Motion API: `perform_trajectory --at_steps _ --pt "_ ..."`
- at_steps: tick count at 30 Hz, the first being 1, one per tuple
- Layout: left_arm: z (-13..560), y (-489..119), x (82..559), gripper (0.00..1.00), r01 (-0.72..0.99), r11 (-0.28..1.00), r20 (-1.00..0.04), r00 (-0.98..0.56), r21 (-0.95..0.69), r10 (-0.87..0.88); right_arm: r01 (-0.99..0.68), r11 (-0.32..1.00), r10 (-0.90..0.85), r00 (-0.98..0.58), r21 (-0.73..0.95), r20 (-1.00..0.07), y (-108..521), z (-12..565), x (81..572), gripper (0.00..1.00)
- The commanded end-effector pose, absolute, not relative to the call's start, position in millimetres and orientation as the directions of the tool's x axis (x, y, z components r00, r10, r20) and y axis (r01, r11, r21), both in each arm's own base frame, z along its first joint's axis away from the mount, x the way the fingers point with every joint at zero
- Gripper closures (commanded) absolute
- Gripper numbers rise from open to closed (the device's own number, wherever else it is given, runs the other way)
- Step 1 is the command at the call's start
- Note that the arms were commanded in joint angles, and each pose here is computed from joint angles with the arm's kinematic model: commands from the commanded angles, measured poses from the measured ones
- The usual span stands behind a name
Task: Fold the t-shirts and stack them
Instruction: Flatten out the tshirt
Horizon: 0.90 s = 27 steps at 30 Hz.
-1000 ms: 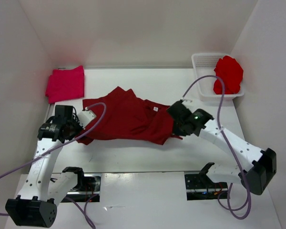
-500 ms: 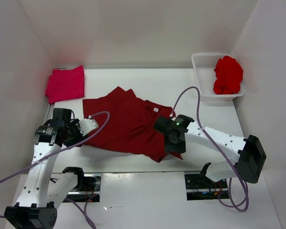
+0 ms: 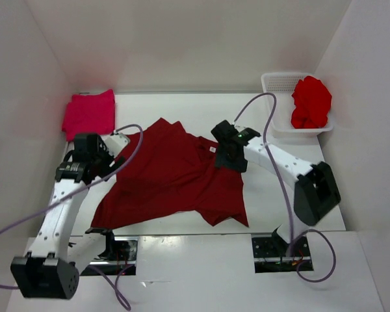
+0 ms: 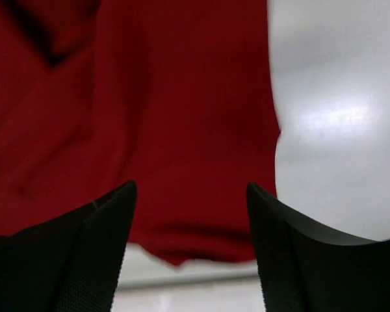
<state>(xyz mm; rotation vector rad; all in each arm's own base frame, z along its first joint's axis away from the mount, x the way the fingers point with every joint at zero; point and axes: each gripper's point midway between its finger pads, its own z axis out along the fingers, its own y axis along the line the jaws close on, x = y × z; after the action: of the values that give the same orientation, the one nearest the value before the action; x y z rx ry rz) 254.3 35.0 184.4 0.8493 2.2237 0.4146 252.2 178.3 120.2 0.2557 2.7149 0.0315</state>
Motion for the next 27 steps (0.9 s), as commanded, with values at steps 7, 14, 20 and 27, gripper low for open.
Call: perform_trajectory --at_steps 7,14,20,27 --pt "153 27 345 0.17 0.35 0.89 -0.587 -0.67 0.292 0.456 0.325 0.937 0.337 -0.737 0.13 -0.585 146 108 376 0.32" --pt "83 39 378 0.19 0.246 0.958 -0.497 -0.819 0.146 0.286 0.288 0.953 0.297 -0.811 0.098 -0.504 148 41 392 0.29" --pt "56 47 391 0.19 0.209 0.963 -0.486 -0.832 0.17 0.266 0.285 0.949 0.314 -0.834 0.133 -0.455 159 15 397 0.29" --pt "27 53 389 0.19 0.181 0.967 -0.448 -0.86 0.181 0.245 0.464 0.876 0.478 -0.801 0.13 -0.36 112 -3 385 0.8"
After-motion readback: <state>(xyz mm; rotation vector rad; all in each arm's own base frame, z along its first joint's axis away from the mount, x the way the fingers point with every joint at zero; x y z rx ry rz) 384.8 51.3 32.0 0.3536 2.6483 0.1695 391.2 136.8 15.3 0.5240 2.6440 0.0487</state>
